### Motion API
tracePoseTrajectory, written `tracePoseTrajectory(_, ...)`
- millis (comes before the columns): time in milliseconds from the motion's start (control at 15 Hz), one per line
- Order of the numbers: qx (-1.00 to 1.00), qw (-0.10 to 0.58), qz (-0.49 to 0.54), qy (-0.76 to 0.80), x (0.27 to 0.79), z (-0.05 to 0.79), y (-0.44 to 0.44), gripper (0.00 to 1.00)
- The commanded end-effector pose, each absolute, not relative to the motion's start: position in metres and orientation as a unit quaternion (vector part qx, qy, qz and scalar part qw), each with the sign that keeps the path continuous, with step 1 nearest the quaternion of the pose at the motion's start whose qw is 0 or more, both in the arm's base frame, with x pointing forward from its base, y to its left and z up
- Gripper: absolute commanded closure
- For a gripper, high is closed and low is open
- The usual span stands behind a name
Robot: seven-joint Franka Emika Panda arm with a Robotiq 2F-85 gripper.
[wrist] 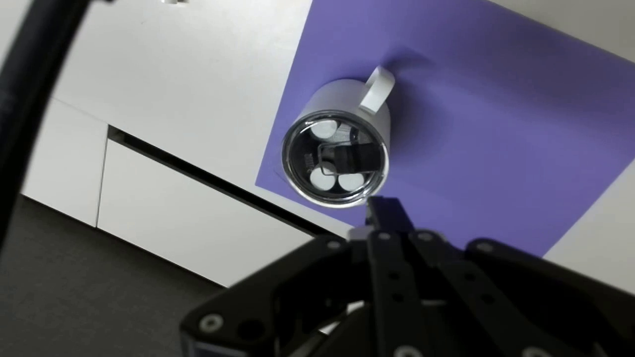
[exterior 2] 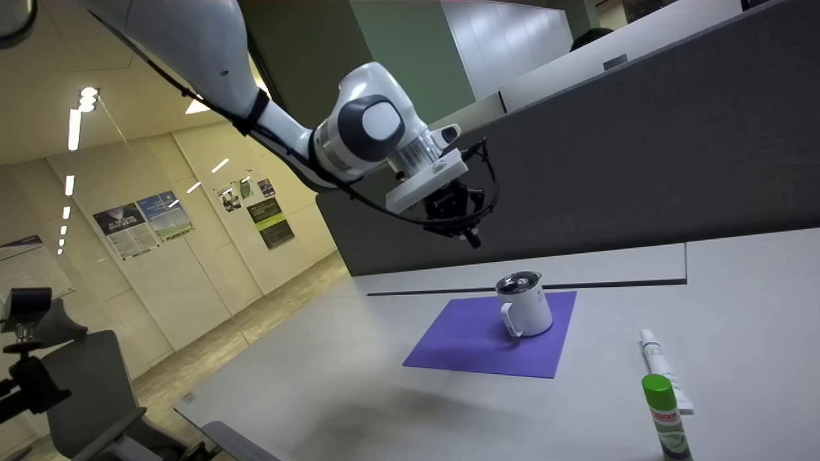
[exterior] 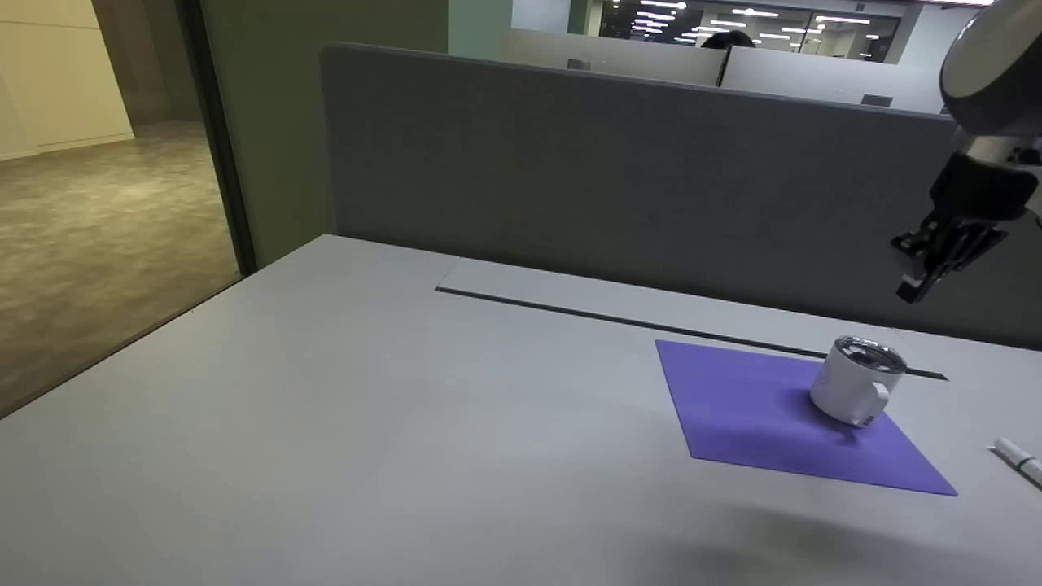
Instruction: Remove the silver object from the white mug
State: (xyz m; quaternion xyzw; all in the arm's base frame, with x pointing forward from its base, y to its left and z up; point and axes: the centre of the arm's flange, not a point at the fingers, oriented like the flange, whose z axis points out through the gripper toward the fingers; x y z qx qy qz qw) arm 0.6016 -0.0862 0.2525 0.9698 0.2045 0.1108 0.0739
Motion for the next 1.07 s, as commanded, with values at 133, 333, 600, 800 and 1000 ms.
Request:
tracePoseTrajectory(133,0.966,0.09,0.134,0.203,0.638,0.22,-0.098,1.0)
tracePoseTrajectory(333,0.966,0.084,0.136,0.203,0.647,0.203,-0.098,1.0)
tracePoseTrajectory(600,0.967,0.081,0.128,0.203,0.655,0.181,-0.094,1.0)
tracePoseTrajectory(800,0.969,0.077,0.117,0.203,0.658,0.167,-0.093,1.0)
tracePoseTrajectory(1000,0.971,0.078,0.103,0.201,0.659,0.158,-0.092,1.0)
